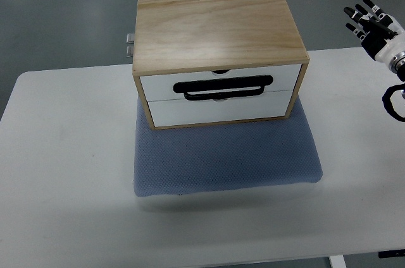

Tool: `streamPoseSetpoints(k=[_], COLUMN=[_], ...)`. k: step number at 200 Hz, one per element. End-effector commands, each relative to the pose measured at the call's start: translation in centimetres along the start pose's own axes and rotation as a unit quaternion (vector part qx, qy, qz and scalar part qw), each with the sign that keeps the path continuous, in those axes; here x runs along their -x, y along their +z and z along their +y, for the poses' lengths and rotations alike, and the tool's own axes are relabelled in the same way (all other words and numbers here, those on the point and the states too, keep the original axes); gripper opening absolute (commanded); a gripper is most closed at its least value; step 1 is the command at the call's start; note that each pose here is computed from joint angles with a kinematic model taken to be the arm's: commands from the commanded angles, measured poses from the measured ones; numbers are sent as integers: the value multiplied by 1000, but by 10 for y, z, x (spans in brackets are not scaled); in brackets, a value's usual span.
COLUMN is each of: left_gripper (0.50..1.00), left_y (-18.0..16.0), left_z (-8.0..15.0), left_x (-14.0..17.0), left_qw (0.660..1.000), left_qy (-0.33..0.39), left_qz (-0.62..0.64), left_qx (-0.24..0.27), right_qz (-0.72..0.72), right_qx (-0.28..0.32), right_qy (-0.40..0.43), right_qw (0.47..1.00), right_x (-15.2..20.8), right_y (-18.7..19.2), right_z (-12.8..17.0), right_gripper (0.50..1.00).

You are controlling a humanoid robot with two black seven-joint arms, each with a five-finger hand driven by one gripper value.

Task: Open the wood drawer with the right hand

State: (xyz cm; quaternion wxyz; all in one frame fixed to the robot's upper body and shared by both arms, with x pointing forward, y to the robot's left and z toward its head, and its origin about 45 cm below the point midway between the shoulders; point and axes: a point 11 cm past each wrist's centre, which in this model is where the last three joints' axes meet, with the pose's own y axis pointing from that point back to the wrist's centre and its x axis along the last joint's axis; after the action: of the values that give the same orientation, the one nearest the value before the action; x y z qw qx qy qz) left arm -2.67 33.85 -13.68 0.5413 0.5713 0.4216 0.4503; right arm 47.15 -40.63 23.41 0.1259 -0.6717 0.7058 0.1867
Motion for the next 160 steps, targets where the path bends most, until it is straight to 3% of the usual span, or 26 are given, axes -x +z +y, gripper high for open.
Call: streamPoseSetpoints(k=[1,160], left_gripper=[1000,1000], left_y=[0,0], left_z=[0,0], left_x=[0,0], left_qw=[1000,1000], left_qy=[0,0], left_qz=[0,0], left_qx=[0,0], right_qz=[-1,-9], right_qx=[1,4], right_qy=[0,-3], right_qw=[1000,1000], right_x=[-1,3], right_y=[2,8], right_z=[1,0], right_gripper=[944,944])
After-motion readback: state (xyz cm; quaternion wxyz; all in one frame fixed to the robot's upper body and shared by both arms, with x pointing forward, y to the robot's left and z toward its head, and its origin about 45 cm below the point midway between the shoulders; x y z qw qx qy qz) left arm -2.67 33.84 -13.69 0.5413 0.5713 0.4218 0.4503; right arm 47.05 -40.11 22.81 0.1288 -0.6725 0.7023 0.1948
